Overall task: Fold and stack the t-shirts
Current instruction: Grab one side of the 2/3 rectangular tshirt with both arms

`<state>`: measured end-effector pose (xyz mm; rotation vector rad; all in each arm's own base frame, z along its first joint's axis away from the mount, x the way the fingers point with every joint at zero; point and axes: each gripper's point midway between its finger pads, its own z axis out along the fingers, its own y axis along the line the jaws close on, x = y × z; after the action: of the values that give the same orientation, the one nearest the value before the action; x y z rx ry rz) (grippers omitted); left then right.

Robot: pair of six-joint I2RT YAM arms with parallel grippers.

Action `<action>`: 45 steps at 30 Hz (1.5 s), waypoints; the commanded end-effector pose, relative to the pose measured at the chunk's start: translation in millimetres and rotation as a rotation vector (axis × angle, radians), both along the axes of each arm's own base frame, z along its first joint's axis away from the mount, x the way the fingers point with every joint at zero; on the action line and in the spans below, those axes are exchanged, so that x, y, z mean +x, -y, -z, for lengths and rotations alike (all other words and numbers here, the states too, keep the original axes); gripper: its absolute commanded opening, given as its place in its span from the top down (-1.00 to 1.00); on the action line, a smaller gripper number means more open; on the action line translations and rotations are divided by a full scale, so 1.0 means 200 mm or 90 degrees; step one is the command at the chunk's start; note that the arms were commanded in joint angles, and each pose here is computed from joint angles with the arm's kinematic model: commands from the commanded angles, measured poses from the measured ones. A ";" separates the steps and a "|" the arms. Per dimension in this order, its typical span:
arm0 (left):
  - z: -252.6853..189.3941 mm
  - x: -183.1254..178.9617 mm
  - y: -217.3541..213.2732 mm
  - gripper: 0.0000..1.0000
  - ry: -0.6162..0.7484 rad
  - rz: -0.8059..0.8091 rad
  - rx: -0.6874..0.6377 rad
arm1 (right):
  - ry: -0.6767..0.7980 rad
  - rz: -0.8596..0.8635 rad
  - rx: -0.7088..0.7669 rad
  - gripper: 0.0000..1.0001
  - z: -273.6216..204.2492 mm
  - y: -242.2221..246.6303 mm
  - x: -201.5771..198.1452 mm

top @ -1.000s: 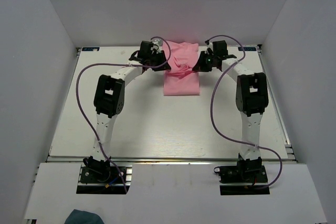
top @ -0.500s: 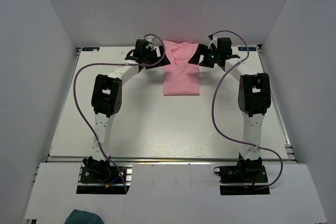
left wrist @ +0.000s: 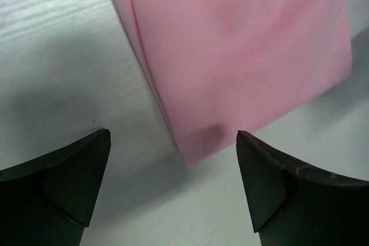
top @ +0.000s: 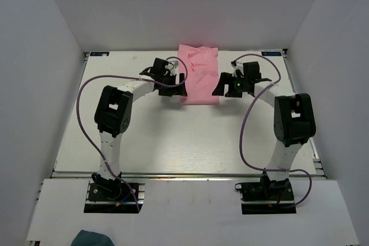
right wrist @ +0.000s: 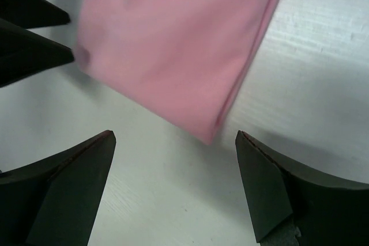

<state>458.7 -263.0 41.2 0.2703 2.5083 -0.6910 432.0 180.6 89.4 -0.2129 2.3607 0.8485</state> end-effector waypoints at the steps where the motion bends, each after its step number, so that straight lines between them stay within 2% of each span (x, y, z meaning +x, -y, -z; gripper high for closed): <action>1: -0.11 -0.10 0.04 -1.00 0.016 0.039 -0.012 | 0.004 -0.010 -0.003 -0.81 0.01 0.01 -0.06; 4: -0.10 -0.13 0.07 -1.00 0.007 0.052 -0.016 | -0.023 -0.024 0.014 -0.81 0.07 -0.01 -0.09; 9: -0.01 -0.20 0.08 -0.84 -0.017 0.057 0.005 | -0.052 -0.031 0.039 -0.81 0.15 -0.05 -0.10; 11: 0.03 -0.22 0.08 -0.67 -0.028 0.054 0.011 | -0.064 -0.030 0.039 -0.77 0.19 -0.05 -0.11; 12: 0.03 -0.22 0.08 -0.62 -0.028 0.054 0.011 | -0.070 -0.029 0.040 -0.68 0.22 -0.06 -0.09; 13: 0.04 -0.21 0.09 -0.40 -0.028 0.054 0.011 | -0.075 -0.029 0.045 -0.64 0.22 -0.06 -0.09; 15: 0.05 -0.21 0.10 -0.32 -0.030 0.059 0.006 | -0.083 -0.028 0.047 -0.56 0.26 -0.07 -0.07; 17: 0.05 -0.21 0.10 -0.01 -0.030 0.059 0.006 | -0.085 -0.026 0.048 -0.31 0.27 -0.07 -0.06; 18: 0.03 -0.20 0.11 0.06 -0.026 0.062 -0.001 | -0.092 -0.029 0.050 -0.11 0.28 -0.08 -0.06; 20: 0.04 -0.21 0.13 0.30 -0.025 0.079 0.008 | -0.096 -0.033 0.055 0.49 0.28 -0.09 -0.06; 22: 0.03 -0.22 0.14 0.54 -0.030 0.089 -0.005 | -0.084 -0.038 0.062 0.79 0.25 -0.10 -0.05; 23: -0.01 -0.22 0.16 0.90 -0.015 0.099 -0.014 | -0.078 -0.034 0.061 1.00 0.23 -0.10 -0.05; 24: -0.02 -0.23 0.17 1.00 -0.020 0.109 -0.025 | -0.071 -0.030 0.062 1.00 0.20 -0.09 -0.04; 28: -0.13 -0.31 0.19 1.00 -0.008 0.123 -0.049 | -0.053 -0.036 0.056 1.00 0.11 -0.08 -0.12; 29: -0.12 -0.38 0.19 1.00 -0.023 0.134 -0.050 | -0.053 -0.036 0.054 1.00 0.10 -0.07 -0.14; 30: -0.20 -0.41 0.18 1.00 -0.007 0.139 -0.062 | -0.058 -0.040 0.050 1.00 0.09 -0.08 -0.17; 33: -0.22 -0.58 0.18 1.00 -0.036 0.144 -0.069 | -0.069 -0.039 0.048 1.00 0.01 -0.05 -0.37; 36: -0.33 -0.71 0.19 1.00 -0.043 0.163 -0.090 | -0.090 -0.029 0.043 1.00 -0.04 -0.01 -0.57; 38: -0.39 -0.77 0.13 1.00 -0.044 0.151 -0.076 | -0.101 -0.025 0.032 1.00 -0.08 0.02 -0.70; 40: -0.42 -0.84 0.10 1.00 -0.054 0.158 -0.062 | -0.109 -0.024 0.023 1.00 -0.10 0.04 -0.76; 41: -0.45 -0.86 0.09 1.00 -0.051 0.163 -0.059 | -0.084 -0.027 0.020 1.00 -0.16 0.04 -0.79; 42: -0.52 -0.91 0.09 1.00 -0.040 0.186 -0.080 | -0.105 -0.031 0.015 1.00 -0.16 0.05 -0.84; 45: -0.64 -0.98 0.12 1.00 -0.029 0.221 -0.119 | -0.075 -0.035 0.016 1.00 -0.26 0.06 -0.86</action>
<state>286.3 -288.0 145.8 0.5688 2.4747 -0.9820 276.2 173.6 135.2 -0.2161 2.4245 0.9589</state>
